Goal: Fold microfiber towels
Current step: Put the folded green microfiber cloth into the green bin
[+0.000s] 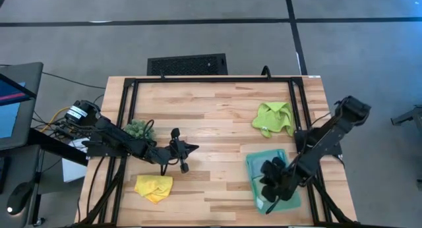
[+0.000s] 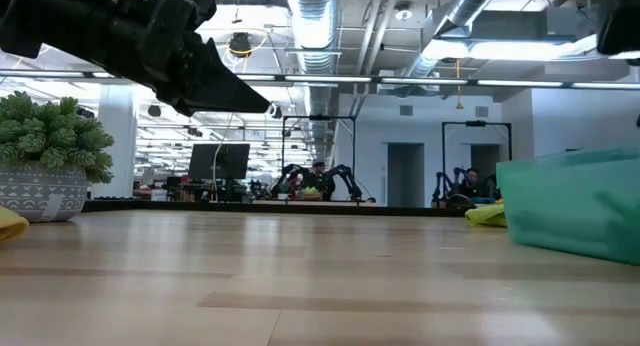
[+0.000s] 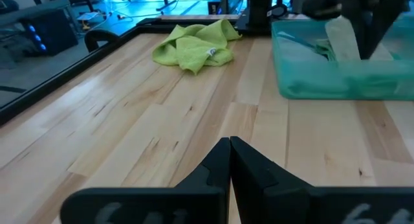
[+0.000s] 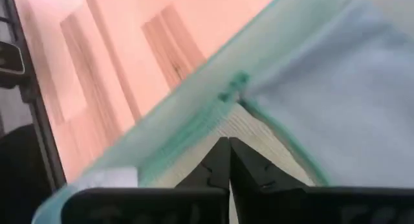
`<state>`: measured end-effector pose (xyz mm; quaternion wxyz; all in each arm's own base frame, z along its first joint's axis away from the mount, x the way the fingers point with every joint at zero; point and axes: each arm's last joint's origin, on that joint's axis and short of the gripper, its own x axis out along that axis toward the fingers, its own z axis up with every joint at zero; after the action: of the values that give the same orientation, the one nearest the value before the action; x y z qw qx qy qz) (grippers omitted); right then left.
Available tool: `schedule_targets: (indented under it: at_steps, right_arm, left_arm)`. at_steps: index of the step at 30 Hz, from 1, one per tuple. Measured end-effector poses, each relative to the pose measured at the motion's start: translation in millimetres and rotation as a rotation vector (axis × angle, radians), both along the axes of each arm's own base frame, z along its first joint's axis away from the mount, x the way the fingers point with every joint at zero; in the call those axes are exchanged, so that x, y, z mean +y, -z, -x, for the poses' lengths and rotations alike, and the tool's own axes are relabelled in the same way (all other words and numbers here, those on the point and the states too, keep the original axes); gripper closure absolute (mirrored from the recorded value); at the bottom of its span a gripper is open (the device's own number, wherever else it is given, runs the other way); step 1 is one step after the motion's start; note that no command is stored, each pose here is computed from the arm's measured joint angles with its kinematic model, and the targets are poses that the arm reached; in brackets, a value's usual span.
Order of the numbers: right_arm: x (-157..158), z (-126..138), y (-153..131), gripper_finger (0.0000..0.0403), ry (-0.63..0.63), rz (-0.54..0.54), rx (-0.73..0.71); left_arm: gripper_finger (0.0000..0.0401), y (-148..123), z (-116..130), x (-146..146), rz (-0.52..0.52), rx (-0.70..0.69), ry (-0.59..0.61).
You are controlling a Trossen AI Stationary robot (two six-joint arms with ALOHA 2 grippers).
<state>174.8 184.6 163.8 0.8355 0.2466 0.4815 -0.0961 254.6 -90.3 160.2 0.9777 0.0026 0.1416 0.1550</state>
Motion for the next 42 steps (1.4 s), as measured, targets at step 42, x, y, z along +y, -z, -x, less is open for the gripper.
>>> schedule_targets:
  at_steps: [42]
  right_arm:
    - [5, 0, -21, 0.0393, -0.252, -0.029, 0.224]
  left_arm:
    - [0.0401, 0, -3, 9, -0.028, 0.01, -0.026]
